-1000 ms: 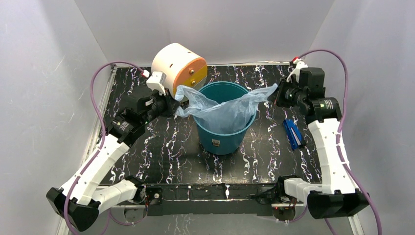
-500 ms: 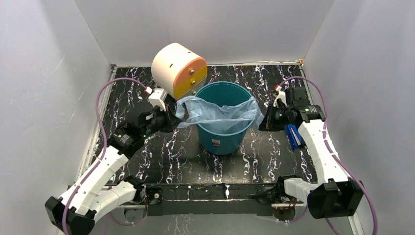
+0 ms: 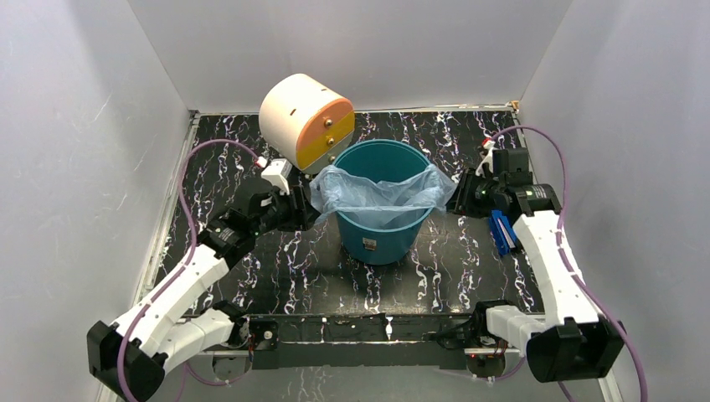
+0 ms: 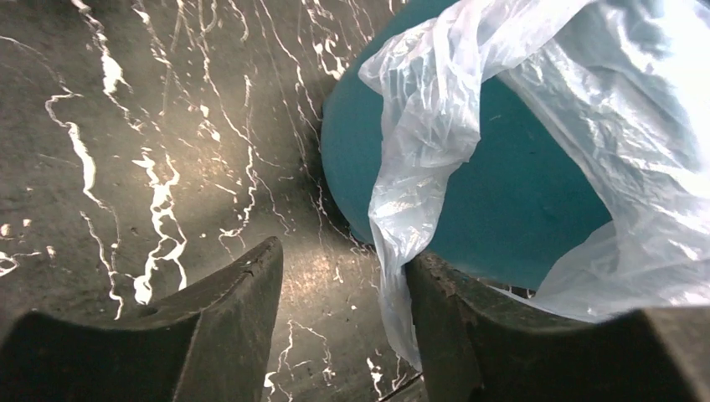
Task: Put the trash bags into the trash bin
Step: Place the trash bag in the trash bin.
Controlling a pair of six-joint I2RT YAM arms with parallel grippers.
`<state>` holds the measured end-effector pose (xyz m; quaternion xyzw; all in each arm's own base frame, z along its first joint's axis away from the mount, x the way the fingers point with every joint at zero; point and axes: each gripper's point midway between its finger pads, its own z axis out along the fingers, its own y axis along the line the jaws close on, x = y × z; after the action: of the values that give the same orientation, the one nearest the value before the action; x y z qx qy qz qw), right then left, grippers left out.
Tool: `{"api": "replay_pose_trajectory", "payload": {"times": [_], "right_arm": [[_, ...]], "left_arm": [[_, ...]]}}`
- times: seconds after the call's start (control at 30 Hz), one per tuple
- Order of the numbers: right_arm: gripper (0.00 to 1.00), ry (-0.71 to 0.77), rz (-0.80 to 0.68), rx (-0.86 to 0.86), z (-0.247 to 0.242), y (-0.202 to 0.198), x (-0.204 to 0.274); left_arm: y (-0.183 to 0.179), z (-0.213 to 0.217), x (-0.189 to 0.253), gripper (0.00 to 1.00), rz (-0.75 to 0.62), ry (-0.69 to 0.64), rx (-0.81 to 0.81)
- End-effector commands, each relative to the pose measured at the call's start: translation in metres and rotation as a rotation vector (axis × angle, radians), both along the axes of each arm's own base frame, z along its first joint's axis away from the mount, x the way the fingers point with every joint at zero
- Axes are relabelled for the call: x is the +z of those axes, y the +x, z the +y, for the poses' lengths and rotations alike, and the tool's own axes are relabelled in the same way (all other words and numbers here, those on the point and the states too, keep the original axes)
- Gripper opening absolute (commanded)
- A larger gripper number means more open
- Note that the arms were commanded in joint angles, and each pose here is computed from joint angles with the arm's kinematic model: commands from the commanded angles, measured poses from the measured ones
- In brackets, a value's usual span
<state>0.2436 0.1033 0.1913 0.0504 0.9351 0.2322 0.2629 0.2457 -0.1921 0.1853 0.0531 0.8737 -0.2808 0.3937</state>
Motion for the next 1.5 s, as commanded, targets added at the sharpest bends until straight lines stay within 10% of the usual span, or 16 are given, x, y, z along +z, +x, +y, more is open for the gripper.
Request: {"api": "replay_pose_trajectory", "payload": {"times": [0.0,0.43,1.0,1.47], "right_arm": [[0.46,-0.085,-0.308,-0.183,-0.032,0.022,0.070],[0.60,-0.083,-0.659,-0.273,-0.049,0.028,0.160],[0.72,-0.196,-0.789,0.347,0.007,0.062,0.162],[0.56,-0.068,-0.652,0.423,0.028,0.065,0.138]], "left_arm": [[0.006,0.025,0.045,0.61,-0.143,0.014,0.103],[0.003,0.078,0.127,0.83,-0.352,0.143,0.243],[0.018,-0.038,0.144,0.88,-0.260,0.269,-0.639],[0.037,-0.031,0.127,0.49,-0.199,0.345,-0.588]]}}
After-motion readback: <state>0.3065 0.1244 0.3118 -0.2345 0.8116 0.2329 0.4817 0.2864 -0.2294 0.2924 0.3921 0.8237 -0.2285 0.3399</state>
